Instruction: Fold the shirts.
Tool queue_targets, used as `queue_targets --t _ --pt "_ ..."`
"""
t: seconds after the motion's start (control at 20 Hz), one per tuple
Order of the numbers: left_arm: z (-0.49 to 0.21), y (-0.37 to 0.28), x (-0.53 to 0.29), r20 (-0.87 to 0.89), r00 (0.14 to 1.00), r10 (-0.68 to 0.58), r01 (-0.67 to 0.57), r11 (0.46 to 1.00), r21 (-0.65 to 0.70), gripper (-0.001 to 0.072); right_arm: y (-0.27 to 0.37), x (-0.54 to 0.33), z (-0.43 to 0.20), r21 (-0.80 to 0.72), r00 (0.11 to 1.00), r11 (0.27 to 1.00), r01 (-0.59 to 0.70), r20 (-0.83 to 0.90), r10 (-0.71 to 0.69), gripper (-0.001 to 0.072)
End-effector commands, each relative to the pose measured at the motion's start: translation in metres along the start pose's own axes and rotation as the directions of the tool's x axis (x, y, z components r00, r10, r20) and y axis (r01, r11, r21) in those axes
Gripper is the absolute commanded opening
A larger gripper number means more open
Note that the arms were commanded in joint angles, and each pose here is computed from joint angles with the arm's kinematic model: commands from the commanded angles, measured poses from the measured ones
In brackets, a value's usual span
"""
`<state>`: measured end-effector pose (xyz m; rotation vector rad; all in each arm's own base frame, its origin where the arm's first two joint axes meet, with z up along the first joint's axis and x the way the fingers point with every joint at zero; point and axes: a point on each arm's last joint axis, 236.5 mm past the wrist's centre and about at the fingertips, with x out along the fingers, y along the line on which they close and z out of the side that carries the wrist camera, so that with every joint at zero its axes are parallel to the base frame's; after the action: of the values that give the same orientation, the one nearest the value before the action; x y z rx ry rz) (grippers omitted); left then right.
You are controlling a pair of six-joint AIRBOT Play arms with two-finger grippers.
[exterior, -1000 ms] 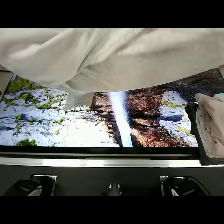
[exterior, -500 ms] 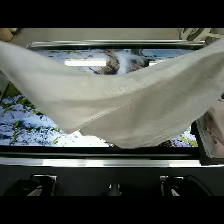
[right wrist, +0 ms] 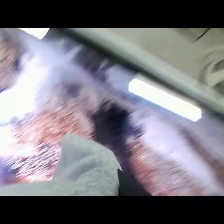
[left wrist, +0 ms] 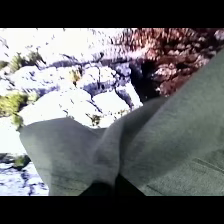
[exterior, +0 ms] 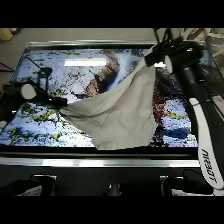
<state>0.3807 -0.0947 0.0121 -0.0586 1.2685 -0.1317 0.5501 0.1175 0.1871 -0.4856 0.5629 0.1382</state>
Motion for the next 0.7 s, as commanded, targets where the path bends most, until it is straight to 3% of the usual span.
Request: queue_targets --t 0.0,0.05,0.1,0.15,0.2,0.25,0.4,0.5,0.65 --pt "-0.03 -0.024 0.069 -0.176 0.978 -0.115 0.097 0.989 -0.107 0.0028 0.069 0.047 -0.07 0.135 0.953 0.977 -0.167 -0.234 0.195 0.0026" --pt "-0.033 -0.03 0.078 -0.195 0.97 -0.144 0.119 0.984 -0.135 0.0028 0.076 0.05 -0.08 0.132 0.939 0.973 -0.187 -0.268 0.217 0.0029" --pt "-0.033 -0.033 0.083 -0.206 0.965 -0.162 0.132 0.98 -0.152 0.0034 0.078 0.05 -0.085 0.132 0.933 0.973 -0.189 -0.286 0.22 0.0145" --pt "-0.028 -0.032 0.081 -0.205 0.965 -0.162 0.132 0.979 -0.153 0.0161 0.076 0.047 -0.085 0.12 0.931 0.974 -0.192 -0.292 0.219 0.0401" --pt "-0.019 -0.028 0.073 -0.19 0.968 -0.164 0.138 0.98 -0.143 0.0433 0.071 0.04 -0.084 0.057 0.931 0.977 -0.206 -0.295 0.213 0.0485" --pt "-0.006 -0.02 0.06 -0.173 0.971 -0.165 0.145 0.982 -0.121 0.0614 0.063 0.029 -0.083 -0.025 0.931 0.977 -0.213 -0.307 0.195 0.0495" --pt "0.036 0.02 0.008 -0.106 0.983 -0.148 0.143 0.988 -0.057 0.0612 0.026 -0.011 -0.115 -0.2 0.878 0.941 -0.272 -0.451 0.158 0.0537" --pt "0.043 0.058 -0.015 -0.075 0.993 -0.088 0.081 0.993 -0.087 0.0598 0.004 -0.031 -0.167 -0.052 0.764 0.949 -0.31 -0.608 0.216 0.0477" --pt "0.009 0.104 -0.011 -0.183 0.983 -0.008 -0.017 0.991 -0.134 0.0599 0.028 -0.061 -0.221 0.172 0.602 0.874 -0.455 -0.664 0.444 0.0416"
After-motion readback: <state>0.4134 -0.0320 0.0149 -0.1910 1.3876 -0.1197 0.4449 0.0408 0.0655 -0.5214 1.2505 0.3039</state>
